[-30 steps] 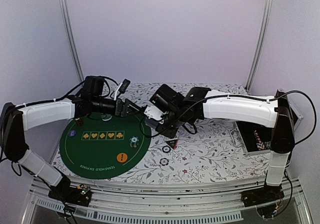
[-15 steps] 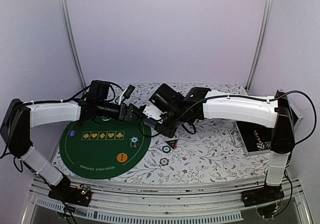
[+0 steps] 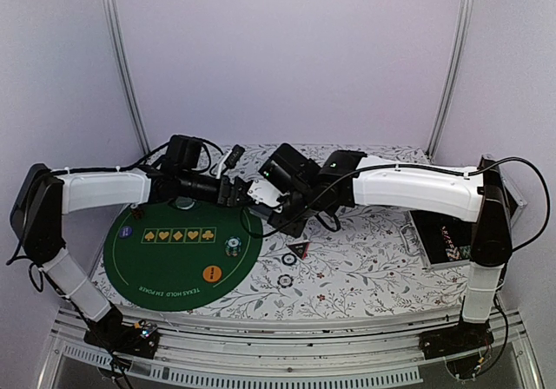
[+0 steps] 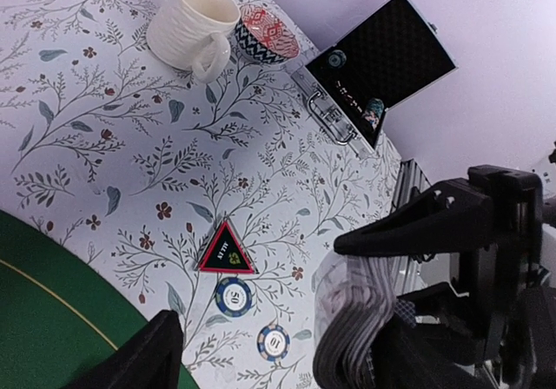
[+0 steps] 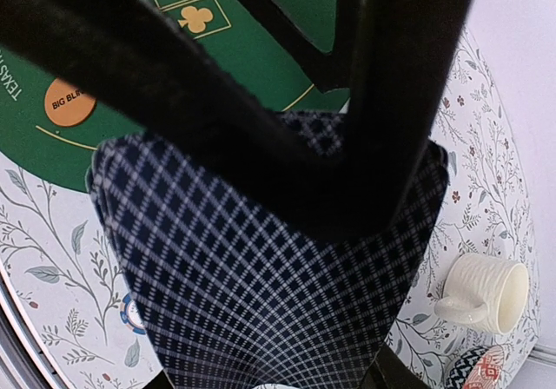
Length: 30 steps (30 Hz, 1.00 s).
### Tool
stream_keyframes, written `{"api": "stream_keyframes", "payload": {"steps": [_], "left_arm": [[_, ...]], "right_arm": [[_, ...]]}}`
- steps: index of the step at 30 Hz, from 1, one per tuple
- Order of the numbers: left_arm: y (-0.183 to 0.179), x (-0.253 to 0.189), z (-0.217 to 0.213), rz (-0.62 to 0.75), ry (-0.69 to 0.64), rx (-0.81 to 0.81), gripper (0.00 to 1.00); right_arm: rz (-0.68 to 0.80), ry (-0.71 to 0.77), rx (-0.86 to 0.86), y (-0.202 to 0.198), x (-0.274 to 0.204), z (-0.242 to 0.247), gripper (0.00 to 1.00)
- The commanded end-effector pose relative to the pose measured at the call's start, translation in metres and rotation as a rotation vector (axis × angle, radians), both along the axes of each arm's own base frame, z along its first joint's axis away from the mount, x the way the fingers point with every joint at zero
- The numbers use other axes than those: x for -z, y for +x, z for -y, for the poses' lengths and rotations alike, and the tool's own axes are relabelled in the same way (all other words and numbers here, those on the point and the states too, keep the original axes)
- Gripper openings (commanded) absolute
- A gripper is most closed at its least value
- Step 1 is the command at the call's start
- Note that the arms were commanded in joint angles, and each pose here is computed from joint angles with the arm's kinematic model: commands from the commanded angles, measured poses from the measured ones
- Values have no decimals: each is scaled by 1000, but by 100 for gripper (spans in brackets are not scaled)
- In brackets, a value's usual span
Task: Distribute texas hold em gaming equipment
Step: Pick up the poker card from the face-down deck piles.
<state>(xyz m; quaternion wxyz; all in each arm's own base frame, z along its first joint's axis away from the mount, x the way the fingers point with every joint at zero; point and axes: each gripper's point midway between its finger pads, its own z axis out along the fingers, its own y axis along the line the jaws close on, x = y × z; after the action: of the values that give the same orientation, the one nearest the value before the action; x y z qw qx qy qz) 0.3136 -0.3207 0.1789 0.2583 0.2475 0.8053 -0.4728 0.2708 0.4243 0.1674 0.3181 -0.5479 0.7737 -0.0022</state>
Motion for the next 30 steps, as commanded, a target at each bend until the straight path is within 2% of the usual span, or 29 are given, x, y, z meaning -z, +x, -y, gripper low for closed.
{"api": "stream_keyframes", "payload": {"steps": [1, 5, 10, 17, 24, 30], "left_arm": [[6, 3, -1, 29, 62, -17, 68], [7, 6, -5, 32, 94, -27, 53], [3, 7, -8, 36, 114, -25, 49], [3, 0, -17, 79, 154, -46, 50], [-1, -2, -7, 60, 111, -1, 64], [-1, -9, 0, 86, 103, 18, 62]], "right_arm": [[37, 20, 2, 4, -10, -6, 45], [36, 17, 5, 3, -7, -3, 46], [36, 18, 6, 3, -6, -3, 46], [37, 1, 6, 4, 0, -2, 46], [43, 13, 3, 5, -4, -6, 45], [36, 1, 3, 5, 2, -5, 46]]}}
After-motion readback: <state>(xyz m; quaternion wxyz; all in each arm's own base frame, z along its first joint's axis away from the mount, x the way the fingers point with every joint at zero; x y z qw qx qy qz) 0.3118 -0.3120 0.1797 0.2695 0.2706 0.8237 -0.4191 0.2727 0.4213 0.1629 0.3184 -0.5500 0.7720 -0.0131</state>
